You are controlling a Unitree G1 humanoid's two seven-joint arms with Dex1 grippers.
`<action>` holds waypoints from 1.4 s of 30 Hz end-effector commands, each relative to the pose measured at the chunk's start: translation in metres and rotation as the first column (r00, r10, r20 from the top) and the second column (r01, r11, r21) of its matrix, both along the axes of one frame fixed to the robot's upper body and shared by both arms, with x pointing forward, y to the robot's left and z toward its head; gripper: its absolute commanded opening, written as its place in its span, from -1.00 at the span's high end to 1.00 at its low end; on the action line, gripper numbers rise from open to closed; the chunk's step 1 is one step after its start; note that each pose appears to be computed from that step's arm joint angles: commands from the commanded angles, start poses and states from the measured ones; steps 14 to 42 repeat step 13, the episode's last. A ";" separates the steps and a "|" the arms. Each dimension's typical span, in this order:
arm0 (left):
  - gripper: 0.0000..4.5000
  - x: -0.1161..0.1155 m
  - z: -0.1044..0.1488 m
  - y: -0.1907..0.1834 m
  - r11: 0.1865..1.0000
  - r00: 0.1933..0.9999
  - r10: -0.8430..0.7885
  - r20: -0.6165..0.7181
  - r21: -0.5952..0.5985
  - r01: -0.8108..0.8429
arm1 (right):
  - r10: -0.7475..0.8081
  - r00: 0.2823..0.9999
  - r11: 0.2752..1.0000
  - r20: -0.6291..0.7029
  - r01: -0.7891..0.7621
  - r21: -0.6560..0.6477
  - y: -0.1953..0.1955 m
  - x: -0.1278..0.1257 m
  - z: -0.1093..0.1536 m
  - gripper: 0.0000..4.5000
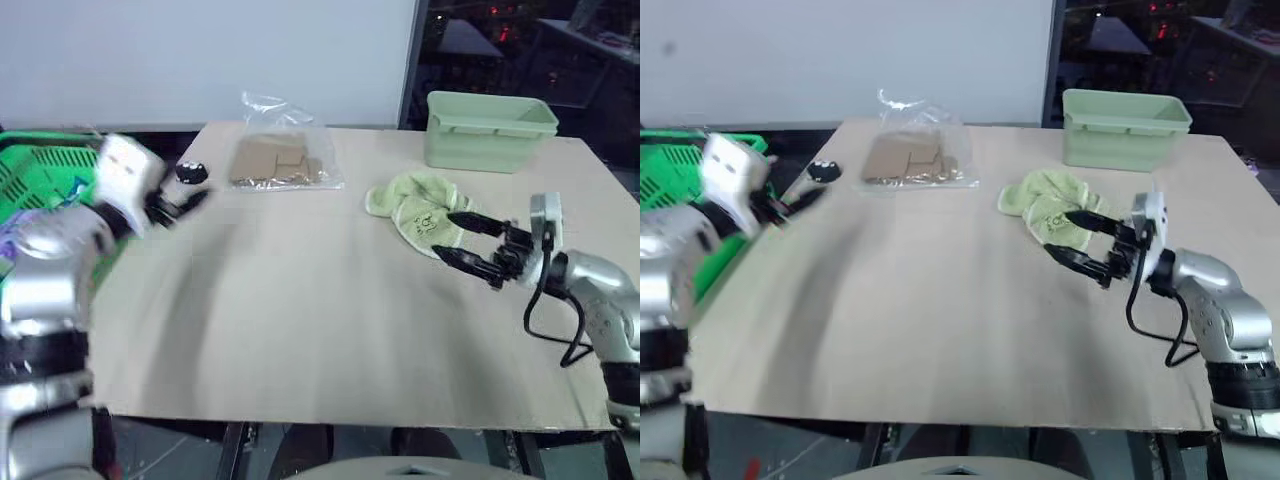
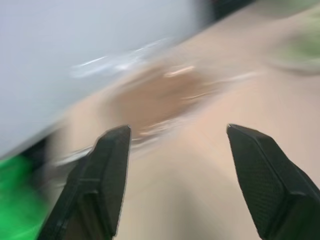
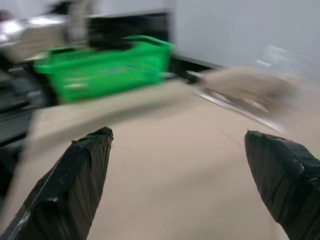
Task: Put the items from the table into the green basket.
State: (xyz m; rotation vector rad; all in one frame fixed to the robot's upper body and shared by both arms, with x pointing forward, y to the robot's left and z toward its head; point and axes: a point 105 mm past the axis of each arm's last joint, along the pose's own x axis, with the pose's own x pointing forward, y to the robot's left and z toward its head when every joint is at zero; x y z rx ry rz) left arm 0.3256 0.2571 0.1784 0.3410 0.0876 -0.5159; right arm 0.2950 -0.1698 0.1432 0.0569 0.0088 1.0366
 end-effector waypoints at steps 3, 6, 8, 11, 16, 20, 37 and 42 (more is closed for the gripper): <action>-0.39 -0.033 -0.052 -0.045 0.993 0.993 -0.059 -0.098 -0.103 0.049 | -0.157 0.979 0.967 0.129 0.180 -0.183 -0.036 0.002 -0.031 -1.00; -0.39 -0.049 -0.088 -0.060 0.991 0.985 -0.048 -0.166 -0.133 0.026 | -0.185 0.977 0.951 0.105 0.205 -0.231 -0.052 -0.011 -0.055 -1.00; -0.39 -0.056 -0.103 -0.066 0.990 0.979 -0.052 -0.195 -0.140 0.025 | -0.199 0.976 0.948 0.088 0.214 -0.234 -0.057 -0.017 -0.064 -1.00; -0.39 -0.062 -0.110 -0.072 0.989 0.976 -0.076 -0.202 -0.141 0.047 | -0.199 0.978 0.941 0.064 0.209 -0.264 -0.062 -0.026 -0.077 -1.00; -0.39 -0.065 -0.113 -0.074 0.988 0.973 -0.100 -0.206 -0.140 0.071 | -0.204 0.978 0.938 0.053 0.210 -0.274 -0.064 -0.031 -0.083 -1.00; -0.39 -0.065 -0.113 -0.074 0.988 0.973 -0.100 -0.206 -0.140 0.071 | -0.204 0.978 0.938 0.053 0.210 -0.274 -0.064 -0.031 -0.083 -1.00; -0.39 -0.065 -0.113 -0.074 0.988 0.973 -0.100 -0.206 -0.140 0.071 | -0.204 0.978 0.938 0.053 0.210 -0.274 -0.064 -0.031 -0.083 -1.00; -0.39 -0.065 -0.113 -0.074 0.988 0.973 -0.100 -0.206 -0.140 0.071 | -0.204 0.978 0.938 0.053 0.210 -0.274 -0.064 -0.031 -0.083 -1.00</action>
